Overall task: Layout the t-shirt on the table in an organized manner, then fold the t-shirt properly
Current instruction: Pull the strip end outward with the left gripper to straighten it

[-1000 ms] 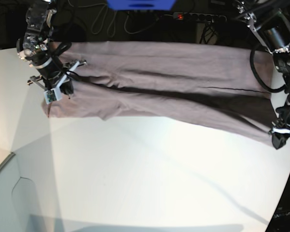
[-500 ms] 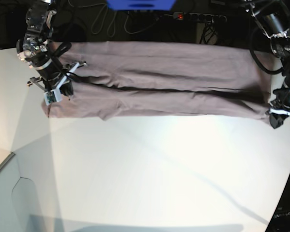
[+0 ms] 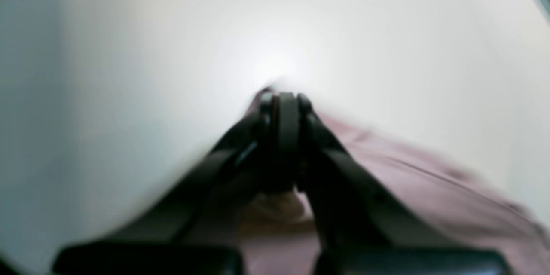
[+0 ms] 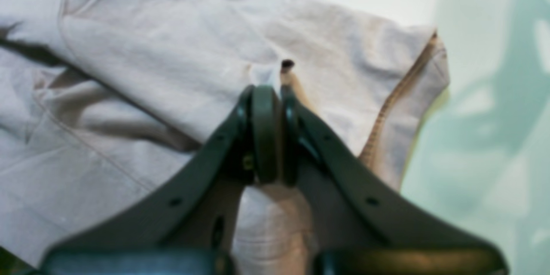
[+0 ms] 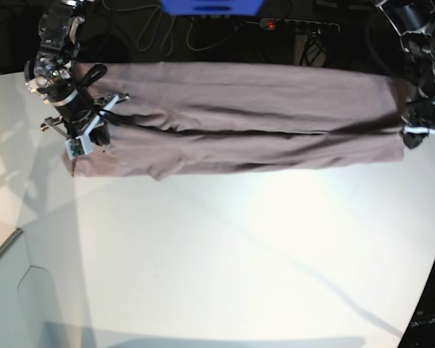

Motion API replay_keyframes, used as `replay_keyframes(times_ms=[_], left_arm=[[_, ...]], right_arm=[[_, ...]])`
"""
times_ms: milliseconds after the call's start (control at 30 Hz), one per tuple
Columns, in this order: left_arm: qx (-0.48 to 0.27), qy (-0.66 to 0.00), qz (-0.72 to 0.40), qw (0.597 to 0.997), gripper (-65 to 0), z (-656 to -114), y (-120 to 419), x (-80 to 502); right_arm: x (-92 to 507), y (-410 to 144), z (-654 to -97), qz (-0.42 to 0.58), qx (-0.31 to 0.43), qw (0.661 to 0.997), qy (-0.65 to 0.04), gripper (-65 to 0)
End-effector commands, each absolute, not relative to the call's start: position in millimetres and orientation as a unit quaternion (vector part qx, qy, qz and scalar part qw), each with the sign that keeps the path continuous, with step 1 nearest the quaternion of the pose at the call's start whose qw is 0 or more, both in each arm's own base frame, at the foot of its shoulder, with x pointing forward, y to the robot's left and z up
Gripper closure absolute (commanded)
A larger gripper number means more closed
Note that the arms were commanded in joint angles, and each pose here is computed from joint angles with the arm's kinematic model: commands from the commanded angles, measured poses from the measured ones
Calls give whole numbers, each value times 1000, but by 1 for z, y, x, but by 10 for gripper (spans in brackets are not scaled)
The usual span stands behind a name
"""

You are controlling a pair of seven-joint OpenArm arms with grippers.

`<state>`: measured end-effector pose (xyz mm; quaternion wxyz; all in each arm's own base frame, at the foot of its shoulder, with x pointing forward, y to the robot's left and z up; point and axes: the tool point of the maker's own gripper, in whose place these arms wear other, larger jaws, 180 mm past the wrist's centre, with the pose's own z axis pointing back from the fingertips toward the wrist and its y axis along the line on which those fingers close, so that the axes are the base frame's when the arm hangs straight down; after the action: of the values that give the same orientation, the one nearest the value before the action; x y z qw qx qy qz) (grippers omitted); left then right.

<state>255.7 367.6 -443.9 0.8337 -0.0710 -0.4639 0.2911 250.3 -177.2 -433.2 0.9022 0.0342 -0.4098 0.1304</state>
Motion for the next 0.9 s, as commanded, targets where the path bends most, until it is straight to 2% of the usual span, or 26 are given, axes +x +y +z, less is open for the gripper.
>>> replay_keyframes(times_ms=[0,300,633,867], left_arm=[[-67,-491,290,819,0,-430,378,264],[-64,-508,289,809,0,-421,386,278],[-60,-522,279,804,0,-407,391,284],[-45,-521,241,818,0,-377,391,283]], right_arm=[[259,-175,-422,133,41,891,-432,0],[262,-176,-418,134,37,888,-437,0],[272,-182,-386,149,12,870,-469,0],[271,-186,-388,152,8,871,-467,0]])
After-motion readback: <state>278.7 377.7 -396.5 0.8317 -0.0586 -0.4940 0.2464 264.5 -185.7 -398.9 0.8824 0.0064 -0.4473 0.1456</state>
